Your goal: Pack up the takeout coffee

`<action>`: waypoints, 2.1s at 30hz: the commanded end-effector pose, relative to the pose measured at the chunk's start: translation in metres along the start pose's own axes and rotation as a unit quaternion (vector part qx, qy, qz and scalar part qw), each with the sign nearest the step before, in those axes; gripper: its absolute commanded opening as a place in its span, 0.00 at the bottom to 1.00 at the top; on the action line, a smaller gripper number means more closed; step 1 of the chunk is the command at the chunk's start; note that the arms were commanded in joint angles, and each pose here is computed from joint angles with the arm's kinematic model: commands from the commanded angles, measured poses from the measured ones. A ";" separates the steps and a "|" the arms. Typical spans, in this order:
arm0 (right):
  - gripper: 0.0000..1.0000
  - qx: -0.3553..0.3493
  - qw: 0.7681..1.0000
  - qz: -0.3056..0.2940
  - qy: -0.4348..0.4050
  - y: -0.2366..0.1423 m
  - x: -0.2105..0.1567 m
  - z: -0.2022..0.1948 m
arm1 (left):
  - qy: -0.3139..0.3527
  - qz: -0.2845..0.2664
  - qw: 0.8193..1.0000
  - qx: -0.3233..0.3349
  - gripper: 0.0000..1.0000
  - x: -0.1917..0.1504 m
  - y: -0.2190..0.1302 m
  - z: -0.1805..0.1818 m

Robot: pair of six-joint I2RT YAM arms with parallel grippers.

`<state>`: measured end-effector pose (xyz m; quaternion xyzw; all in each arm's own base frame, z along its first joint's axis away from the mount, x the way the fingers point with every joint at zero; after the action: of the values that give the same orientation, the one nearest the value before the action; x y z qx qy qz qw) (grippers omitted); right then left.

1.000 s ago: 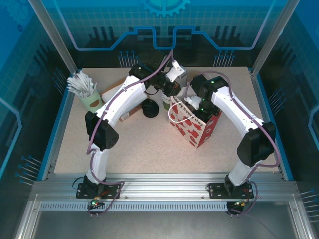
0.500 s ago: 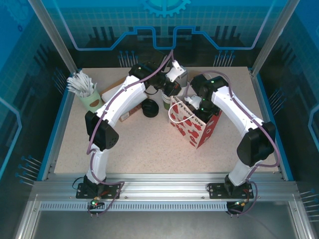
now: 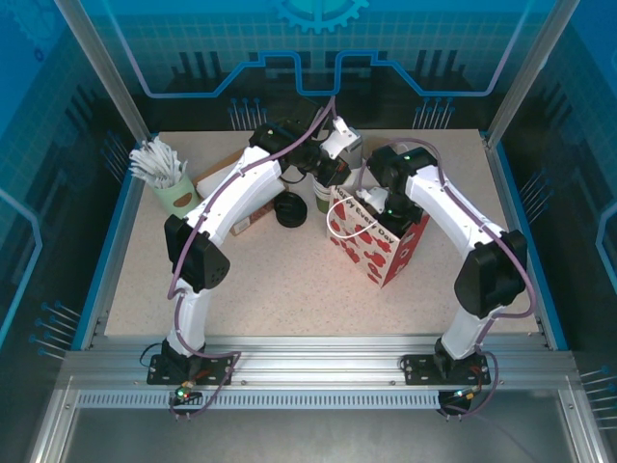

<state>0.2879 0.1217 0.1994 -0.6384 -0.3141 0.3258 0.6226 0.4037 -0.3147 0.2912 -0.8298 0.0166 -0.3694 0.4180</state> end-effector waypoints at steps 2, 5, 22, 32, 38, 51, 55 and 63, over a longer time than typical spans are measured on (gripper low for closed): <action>0.36 0.003 1.000 0.011 0.002 0.002 -0.004 -0.004 | -0.002 0.020 1.000 0.002 0.05 -0.006 0.006 0.007; 0.36 0.004 1.000 0.013 0.002 0.005 -0.004 -0.004 | -0.003 0.020 1.000 0.002 0.05 -0.007 0.006 0.007; 0.36 0.013 0.999 0.027 0.012 0.025 -0.004 -0.005 | -0.002 0.022 1.000 0.001 0.05 -0.008 0.007 0.007; 0.36 0.022 0.999 0.037 0.018 0.049 -0.002 -0.007 | -0.004 0.025 1.000 0.000 0.05 -0.009 0.009 0.007; 0.36 0.025 0.998 0.053 0.020 0.072 -0.005 -0.007 | -0.005 0.025 1.000 -0.001 0.05 -0.010 0.009 0.007; 0.74 -0.008 1.000 0.002 0.021 0.024 0.003 -0.007 | -0.007 0.026 1.000 -0.001 0.05 -0.011 0.011 0.008; 0.83 -0.015 1.000 -0.016 0.018 0.008 0.003 -0.003 | -0.007 0.026 1.000 -0.001 0.05 -0.011 0.011 0.009; 0.85 -0.016 0.998 -0.055 0.011 -0.018 0.005 0.006 | -0.008 0.025 1.000 0.000 0.05 -0.010 0.010 0.008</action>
<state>0.2944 0.1257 0.1947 -0.6427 -0.3307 0.2938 0.6255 0.4038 -0.3148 0.2914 -0.8299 0.0164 -0.3698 0.4175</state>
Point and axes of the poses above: each hand's point on the last joint's axis, 136 mm out from that joint toward the fingers, its own y axis out along the fingers, its own z axis along the line the jaws close on, x = y × z, the point moved 4 cm from there along -y, back along the fingers, and after that the axes turned 15 degrees about -y, right-handed, at the moved point
